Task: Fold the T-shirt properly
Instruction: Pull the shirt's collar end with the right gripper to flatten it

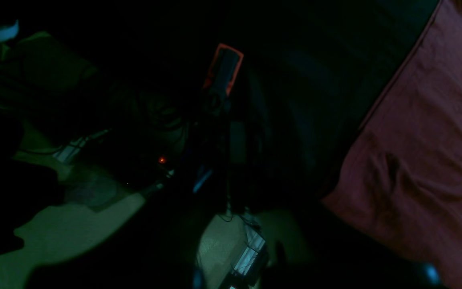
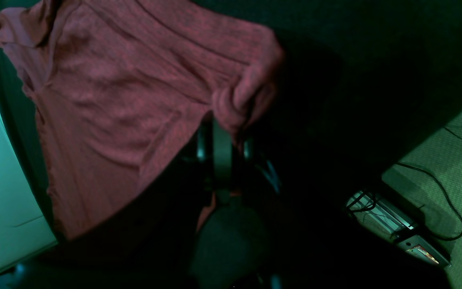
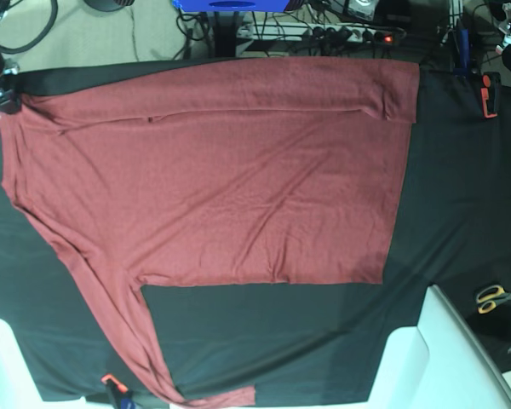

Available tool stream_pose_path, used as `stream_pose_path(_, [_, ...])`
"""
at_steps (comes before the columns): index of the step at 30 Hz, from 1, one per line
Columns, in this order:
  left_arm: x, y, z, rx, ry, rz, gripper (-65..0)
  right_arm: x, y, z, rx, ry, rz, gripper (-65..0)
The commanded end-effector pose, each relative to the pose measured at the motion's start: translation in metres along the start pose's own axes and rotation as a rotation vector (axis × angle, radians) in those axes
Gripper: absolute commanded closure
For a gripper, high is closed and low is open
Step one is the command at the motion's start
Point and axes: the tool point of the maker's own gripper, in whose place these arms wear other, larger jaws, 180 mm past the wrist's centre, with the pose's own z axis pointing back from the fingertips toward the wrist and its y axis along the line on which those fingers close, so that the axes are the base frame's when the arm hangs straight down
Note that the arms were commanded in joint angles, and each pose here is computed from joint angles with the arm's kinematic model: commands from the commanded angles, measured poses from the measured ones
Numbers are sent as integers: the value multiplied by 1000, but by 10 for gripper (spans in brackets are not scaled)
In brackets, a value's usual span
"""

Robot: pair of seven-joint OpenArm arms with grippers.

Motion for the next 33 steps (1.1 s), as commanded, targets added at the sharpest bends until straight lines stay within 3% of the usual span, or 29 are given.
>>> stream_pose_path(1, [15, 1, 4, -3, -39, -29, 0, 17, 4, 5, 9, -34, 23, -8])
stream_pose_path(8, [15, 1, 4, -3, -39, -29, 0, 28, 10, 18, 8, -68, 80, -8])
stream_pose_path(33, [15, 2, 4, -2, -38, -31, 0, 27, -12, 27, -64, -62, 51, -6])
